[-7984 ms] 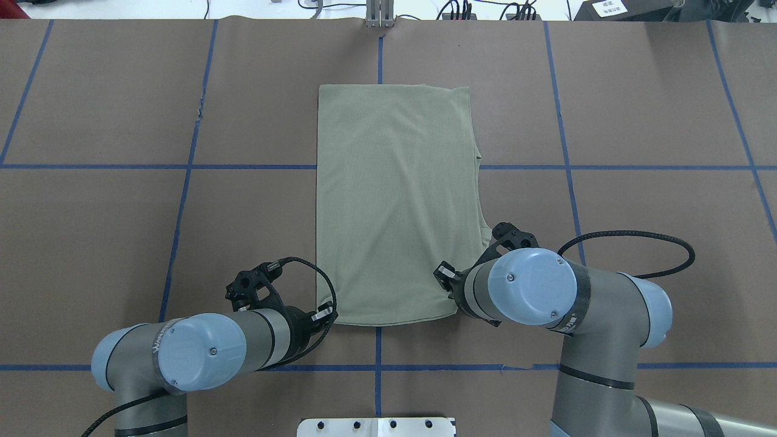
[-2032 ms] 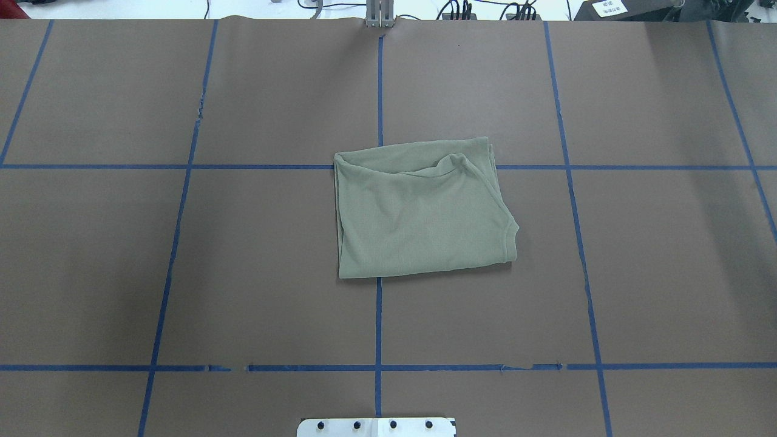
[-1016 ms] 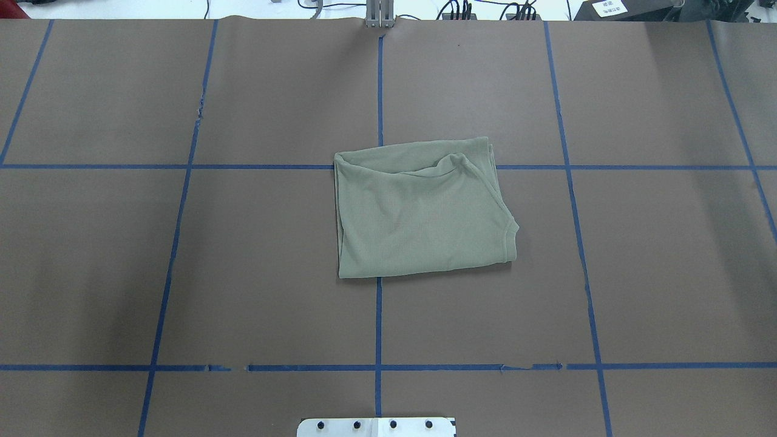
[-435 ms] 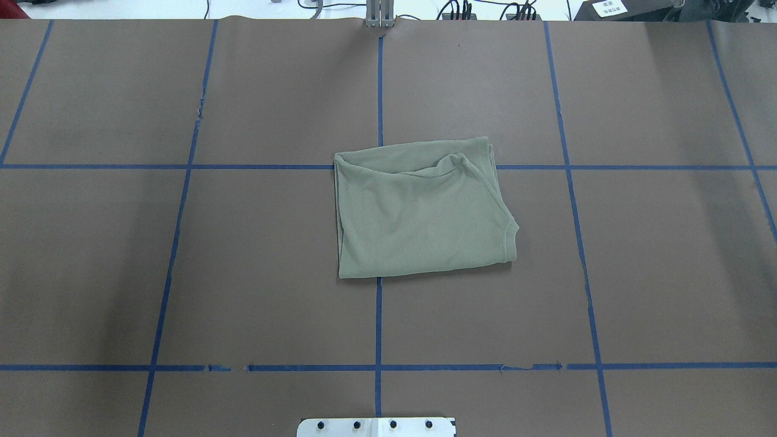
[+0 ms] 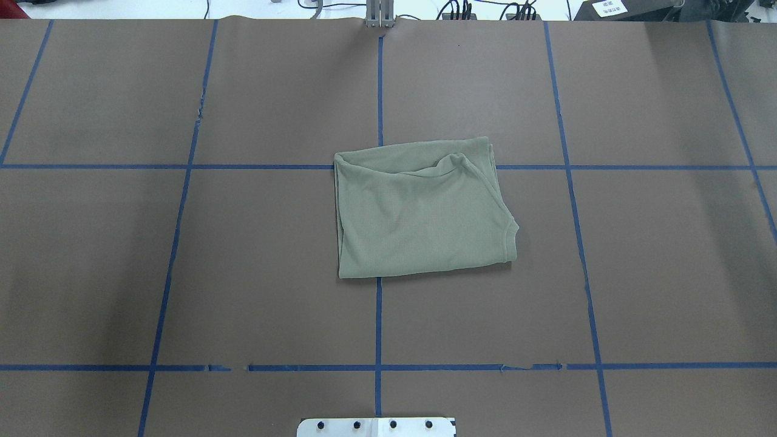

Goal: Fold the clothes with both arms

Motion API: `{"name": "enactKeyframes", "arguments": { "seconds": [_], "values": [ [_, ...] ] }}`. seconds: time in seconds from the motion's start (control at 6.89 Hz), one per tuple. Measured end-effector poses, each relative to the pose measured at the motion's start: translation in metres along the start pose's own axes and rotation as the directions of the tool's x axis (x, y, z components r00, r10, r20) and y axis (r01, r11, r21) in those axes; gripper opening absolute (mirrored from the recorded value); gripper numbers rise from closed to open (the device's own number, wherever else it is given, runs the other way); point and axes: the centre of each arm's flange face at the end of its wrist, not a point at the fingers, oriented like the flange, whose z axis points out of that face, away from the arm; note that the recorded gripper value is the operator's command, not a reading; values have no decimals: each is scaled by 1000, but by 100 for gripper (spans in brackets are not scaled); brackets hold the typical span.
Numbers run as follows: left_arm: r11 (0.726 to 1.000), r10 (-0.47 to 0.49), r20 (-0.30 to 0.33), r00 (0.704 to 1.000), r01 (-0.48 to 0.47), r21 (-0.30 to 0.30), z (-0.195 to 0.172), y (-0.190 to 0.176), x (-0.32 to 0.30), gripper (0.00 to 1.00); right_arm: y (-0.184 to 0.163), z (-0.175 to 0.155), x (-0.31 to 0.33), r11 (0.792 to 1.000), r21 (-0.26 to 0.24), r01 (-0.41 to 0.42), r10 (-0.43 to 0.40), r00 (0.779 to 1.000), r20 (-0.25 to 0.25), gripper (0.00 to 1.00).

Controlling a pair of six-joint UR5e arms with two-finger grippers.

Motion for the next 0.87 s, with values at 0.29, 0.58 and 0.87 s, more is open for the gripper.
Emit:
{"name": "enactKeyframes", "arguments": {
  "seconds": [0.29,0.58,0.87],
  "values": [
    [1000,3,2,1000,-3,1,0,0,1,100,1,1,-1,1000,-1,-2,2,1000,12,100],
    [1000,2,2,1000,-2,0,0,0,1,100,1,1,-2,1000,1,-1,1,1000,20,100],
    [1000,1,1,1000,-1,0,0,0,1,100,1,0,-2,1000,2,1,-1,1000,20,100]
  ]
}}
